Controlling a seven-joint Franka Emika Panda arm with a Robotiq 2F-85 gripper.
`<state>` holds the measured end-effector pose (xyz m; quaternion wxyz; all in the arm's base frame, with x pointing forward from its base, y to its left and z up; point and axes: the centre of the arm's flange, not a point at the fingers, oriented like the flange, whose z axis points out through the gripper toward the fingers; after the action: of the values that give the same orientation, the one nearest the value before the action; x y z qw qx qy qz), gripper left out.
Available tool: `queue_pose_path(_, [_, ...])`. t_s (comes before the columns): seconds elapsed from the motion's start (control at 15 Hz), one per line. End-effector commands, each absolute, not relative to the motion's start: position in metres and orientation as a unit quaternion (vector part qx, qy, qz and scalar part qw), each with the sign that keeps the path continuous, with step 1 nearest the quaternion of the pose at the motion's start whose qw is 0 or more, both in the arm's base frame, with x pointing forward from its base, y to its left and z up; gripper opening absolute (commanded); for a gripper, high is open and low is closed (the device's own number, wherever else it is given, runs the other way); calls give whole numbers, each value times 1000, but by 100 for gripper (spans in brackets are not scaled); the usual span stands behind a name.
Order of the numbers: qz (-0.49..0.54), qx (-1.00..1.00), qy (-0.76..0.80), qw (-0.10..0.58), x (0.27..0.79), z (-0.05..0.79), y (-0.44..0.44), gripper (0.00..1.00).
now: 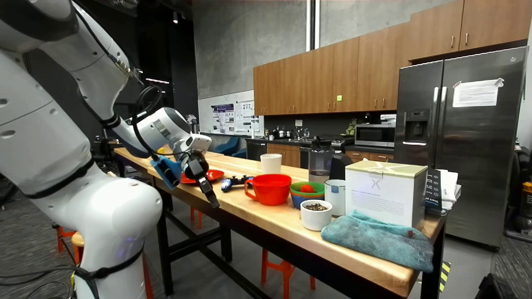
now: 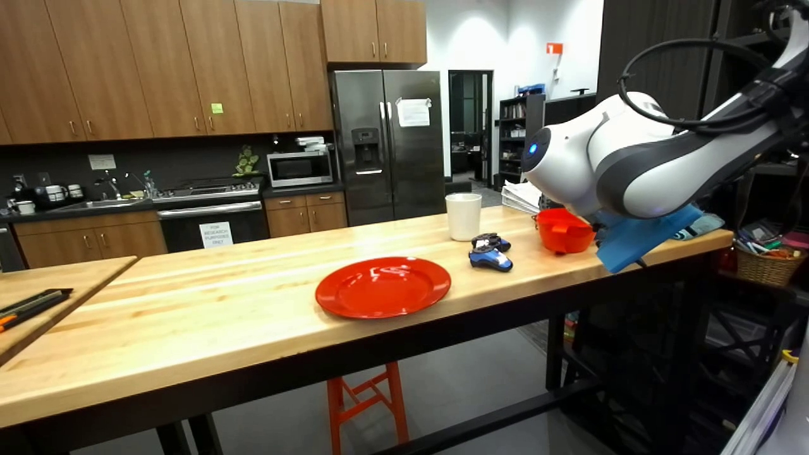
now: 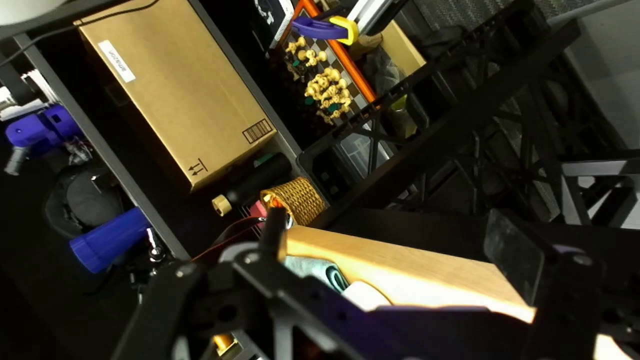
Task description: Push the game controller to the left and the red cup forward
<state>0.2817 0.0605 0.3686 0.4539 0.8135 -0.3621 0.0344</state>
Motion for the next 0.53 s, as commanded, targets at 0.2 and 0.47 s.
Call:
queue_pose_path(0.2, [96,818,-375,425,370,343,72,100])
queue_pose_path(0.47, [151,790,-383,454,411,342,47,100])
